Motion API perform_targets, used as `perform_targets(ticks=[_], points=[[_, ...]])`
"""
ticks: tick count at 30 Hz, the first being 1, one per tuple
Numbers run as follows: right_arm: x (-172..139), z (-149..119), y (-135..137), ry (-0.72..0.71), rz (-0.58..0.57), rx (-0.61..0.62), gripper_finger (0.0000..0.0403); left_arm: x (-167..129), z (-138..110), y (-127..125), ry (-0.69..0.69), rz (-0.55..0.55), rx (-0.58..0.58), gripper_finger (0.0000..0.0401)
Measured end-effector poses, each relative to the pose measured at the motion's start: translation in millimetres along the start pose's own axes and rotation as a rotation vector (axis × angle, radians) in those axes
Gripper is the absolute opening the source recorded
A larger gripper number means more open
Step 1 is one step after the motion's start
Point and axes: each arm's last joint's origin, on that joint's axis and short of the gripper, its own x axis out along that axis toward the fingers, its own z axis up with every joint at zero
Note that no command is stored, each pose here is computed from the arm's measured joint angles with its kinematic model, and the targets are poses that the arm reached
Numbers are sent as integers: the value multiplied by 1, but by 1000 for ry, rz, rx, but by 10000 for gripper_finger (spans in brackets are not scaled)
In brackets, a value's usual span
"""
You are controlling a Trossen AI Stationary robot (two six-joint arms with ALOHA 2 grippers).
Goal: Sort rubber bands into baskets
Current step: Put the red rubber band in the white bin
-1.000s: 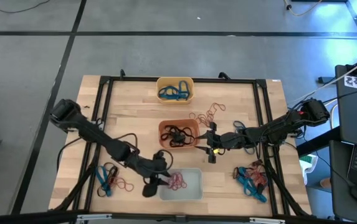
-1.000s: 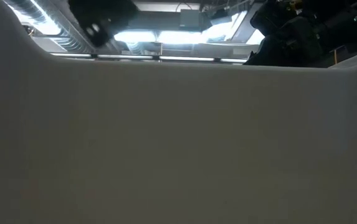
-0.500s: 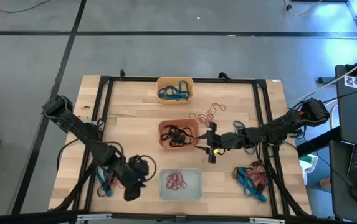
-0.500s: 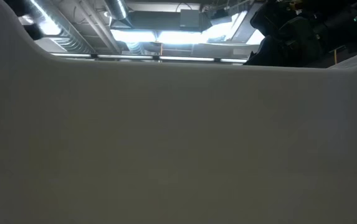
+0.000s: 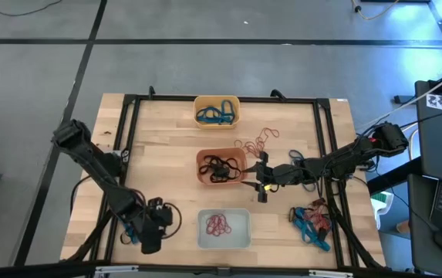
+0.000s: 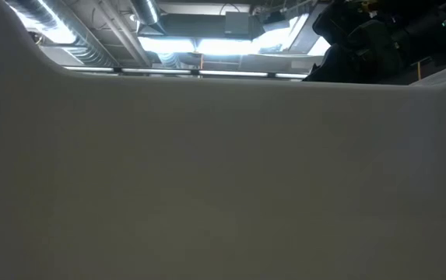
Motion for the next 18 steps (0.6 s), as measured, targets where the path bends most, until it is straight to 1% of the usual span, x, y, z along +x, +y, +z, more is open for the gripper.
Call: perform_targets(ticks=[6,9,13,18], points=[[0,0,0,1,0,0,182,22,-12,0,66,83,61,133],[3,-3,1,9,-1,-3,182,32,-17,3,106,135,74,133],[9,-8,2,19,-1,-7,182,41,-22,3,134,155,95,133],[15,-11,5,10,-1,-6,182,45,-28,0,142,167,131,132]])
